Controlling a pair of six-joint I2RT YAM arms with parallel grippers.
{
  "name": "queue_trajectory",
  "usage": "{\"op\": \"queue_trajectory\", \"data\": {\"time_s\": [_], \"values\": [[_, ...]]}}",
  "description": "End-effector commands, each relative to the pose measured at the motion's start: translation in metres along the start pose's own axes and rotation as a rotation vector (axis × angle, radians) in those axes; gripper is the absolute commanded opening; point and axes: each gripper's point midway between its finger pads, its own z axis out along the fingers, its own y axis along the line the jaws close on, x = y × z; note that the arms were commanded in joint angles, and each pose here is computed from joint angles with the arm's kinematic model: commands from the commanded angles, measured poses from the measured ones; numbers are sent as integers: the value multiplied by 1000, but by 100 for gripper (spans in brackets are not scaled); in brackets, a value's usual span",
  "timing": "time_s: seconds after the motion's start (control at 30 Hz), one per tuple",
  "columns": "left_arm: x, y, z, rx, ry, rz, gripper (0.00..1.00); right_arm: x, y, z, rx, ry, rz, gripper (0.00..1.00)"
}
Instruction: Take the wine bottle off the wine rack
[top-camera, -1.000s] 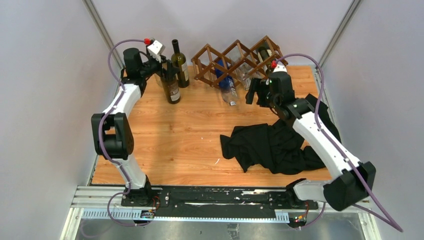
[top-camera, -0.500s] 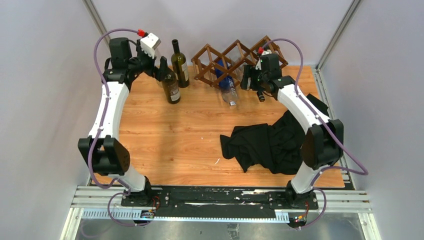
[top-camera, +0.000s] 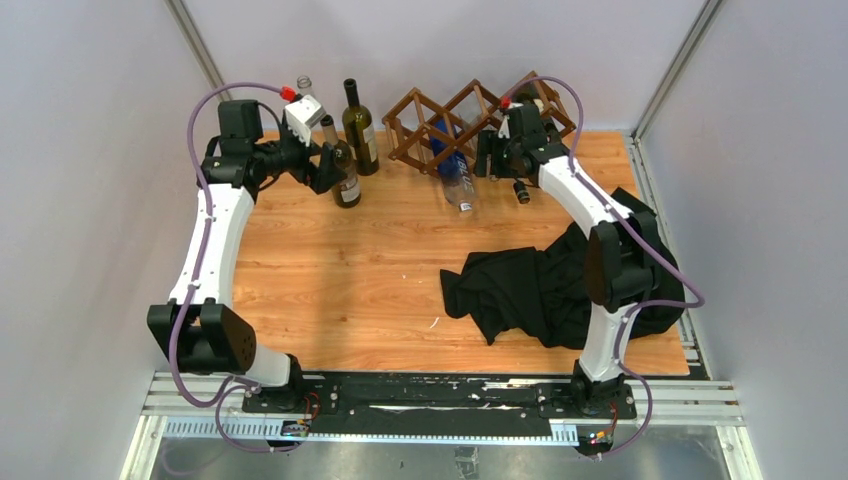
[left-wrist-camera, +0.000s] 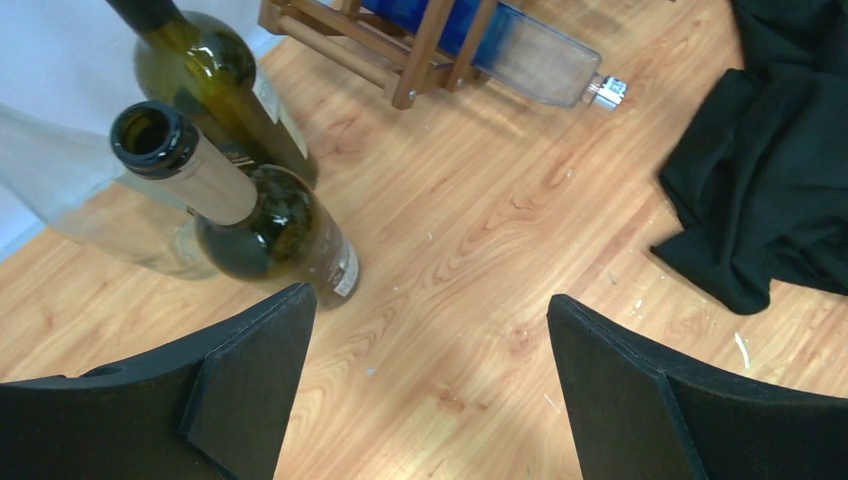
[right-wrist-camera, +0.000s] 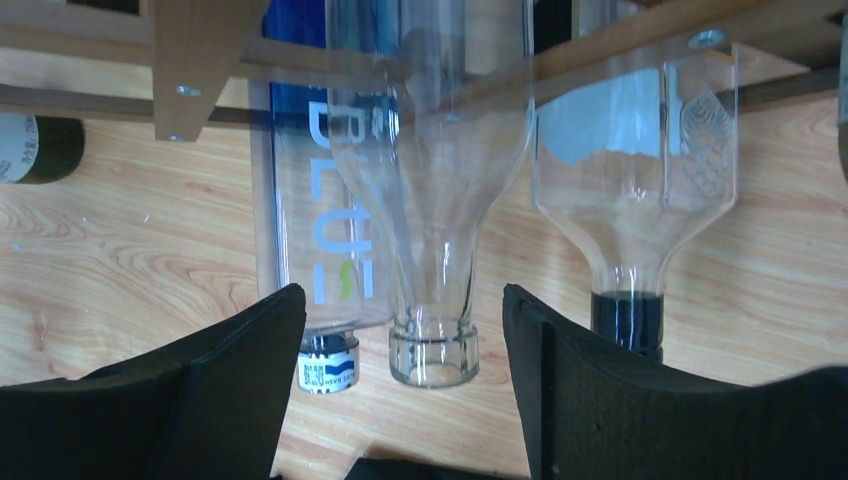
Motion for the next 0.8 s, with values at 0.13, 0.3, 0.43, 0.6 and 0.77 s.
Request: {"op": "queue_trajectory", "data": {"time_s": [0.13,0.3,0.43,0.6,0.77], "values": [[4,-26,-7,79,-16,-22,89,-15,-14,19,-5,-8,-8,75],[3,-35,-9,100,-24,-21,88,-16,-20,31,-14,0,25,70],[-1,-39,-10,107,-33,-12,87,-16,-14,36,-48,8,45,58],[-6,-42,-11,111,-40,-6,87,-16,-13,33,-48,-7,87,27],[-4,-42,-11,107,-36,-7,86,-10,-20,27,-16,-36,143,0]]}}
